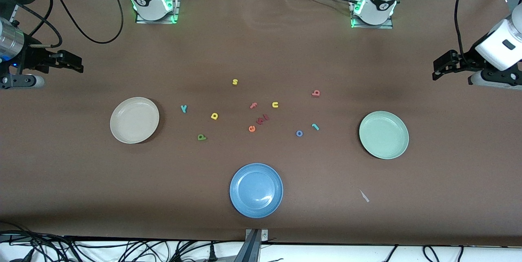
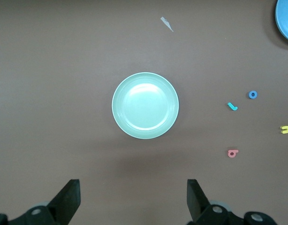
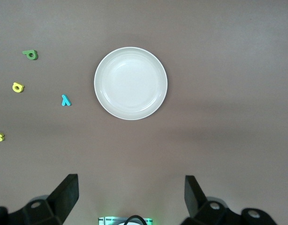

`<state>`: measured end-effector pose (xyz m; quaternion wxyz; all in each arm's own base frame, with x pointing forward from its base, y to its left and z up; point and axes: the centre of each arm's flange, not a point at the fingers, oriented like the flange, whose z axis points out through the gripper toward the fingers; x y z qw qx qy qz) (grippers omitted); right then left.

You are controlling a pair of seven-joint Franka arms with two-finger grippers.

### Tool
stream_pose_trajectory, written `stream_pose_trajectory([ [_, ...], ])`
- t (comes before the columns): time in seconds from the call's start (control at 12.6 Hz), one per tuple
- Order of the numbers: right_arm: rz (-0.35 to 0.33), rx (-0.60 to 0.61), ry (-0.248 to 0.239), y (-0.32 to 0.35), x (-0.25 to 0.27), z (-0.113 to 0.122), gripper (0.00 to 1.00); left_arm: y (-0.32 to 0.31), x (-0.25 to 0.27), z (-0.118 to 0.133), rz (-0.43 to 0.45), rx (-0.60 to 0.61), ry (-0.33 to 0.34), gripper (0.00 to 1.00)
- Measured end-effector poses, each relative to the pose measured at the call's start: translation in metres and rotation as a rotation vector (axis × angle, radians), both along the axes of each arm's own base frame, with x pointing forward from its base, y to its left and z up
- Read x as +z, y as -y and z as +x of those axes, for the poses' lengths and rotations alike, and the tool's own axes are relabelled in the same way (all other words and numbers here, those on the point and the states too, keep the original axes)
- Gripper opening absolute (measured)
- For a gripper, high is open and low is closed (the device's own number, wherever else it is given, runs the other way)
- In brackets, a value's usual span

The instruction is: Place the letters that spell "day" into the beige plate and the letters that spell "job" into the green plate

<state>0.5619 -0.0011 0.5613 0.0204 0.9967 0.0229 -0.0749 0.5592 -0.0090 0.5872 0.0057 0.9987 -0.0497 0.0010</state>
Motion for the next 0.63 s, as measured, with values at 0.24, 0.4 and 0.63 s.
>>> stream_pose_trajectory([
  [0.24, 0.000, 0.000, 0.000, 0.0000, 0.0000, 0.0000, 1.00, -0.0002, 0.0001, -0.0002, 0.000, 0.000, 0.000, 1.00],
  [0.4, 0.000, 0.000, 0.000, 0.0000, 0.0000, 0.0000, 1.00, 0.0003, 0.0007, -0.0005, 0.000, -0.001, 0.001, 1.00],
  [0.63, 0.000, 0.000, 0.000, 0.0000, 0.0000, 0.0000, 1.00, 0.0008, 0.0011, -0.0012, 0.000, -0.001, -0.002, 1.00],
])
